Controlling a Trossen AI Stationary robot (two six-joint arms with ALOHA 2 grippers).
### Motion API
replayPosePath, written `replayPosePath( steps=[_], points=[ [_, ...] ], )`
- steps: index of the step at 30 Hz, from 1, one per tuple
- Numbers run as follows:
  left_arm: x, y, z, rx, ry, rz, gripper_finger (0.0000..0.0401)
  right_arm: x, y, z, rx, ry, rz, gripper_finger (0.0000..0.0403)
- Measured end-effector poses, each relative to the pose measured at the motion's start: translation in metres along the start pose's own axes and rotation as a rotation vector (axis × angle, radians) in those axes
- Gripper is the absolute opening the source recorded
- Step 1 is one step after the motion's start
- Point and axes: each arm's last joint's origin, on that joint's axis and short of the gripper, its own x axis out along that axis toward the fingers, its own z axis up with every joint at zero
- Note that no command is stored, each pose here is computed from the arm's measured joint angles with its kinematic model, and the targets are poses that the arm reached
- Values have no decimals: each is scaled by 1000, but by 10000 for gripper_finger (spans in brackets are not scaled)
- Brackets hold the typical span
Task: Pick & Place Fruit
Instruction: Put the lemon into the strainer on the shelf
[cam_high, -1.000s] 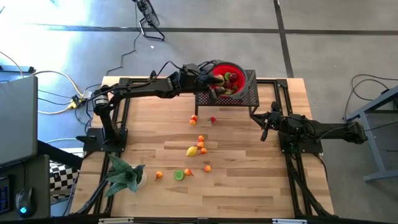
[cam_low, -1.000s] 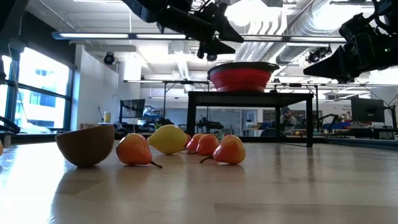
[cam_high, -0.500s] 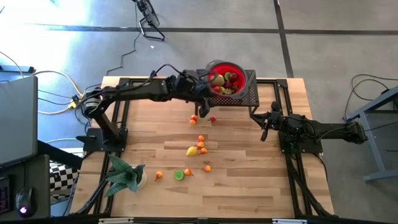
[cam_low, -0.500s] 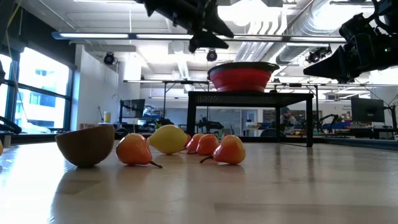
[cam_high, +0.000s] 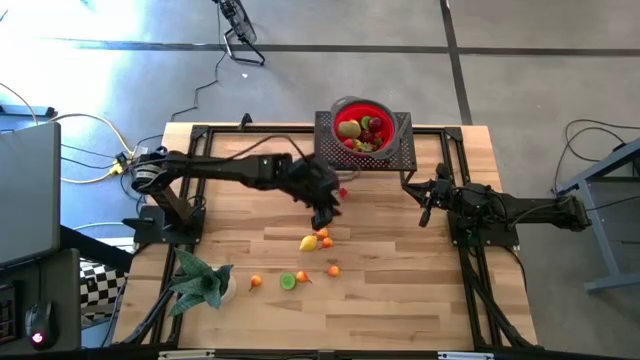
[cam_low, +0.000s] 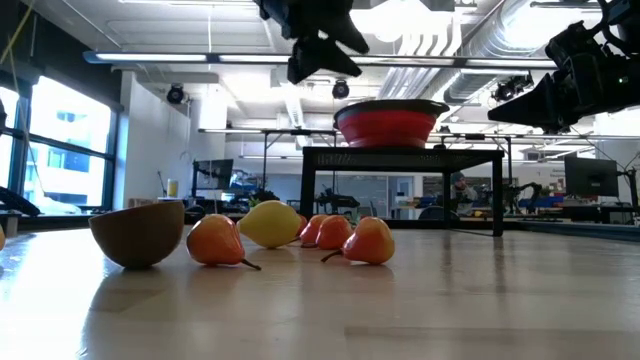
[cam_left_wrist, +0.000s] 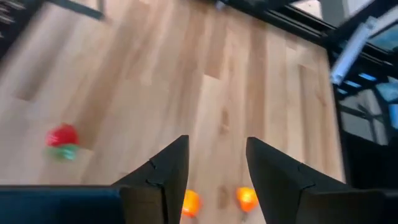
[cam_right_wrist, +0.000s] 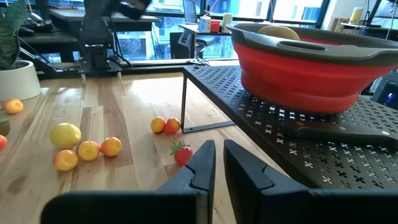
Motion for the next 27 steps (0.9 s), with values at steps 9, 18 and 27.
replayPosePath(
  steps=[9, 18, 27],
  points=[
    [5, -33, -15, -83, 24, 26, 154, 0, 0, 0, 0, 0, 0, 26],
    [5, -42, -28, -162, 113, 58, 154, 0, 0, 0, 7, 1, 0, 26],
    [1, -34, -45, -245, 266, 195, 154, 0, 0, 0, 8, 0, 8, 26]
  ],
)
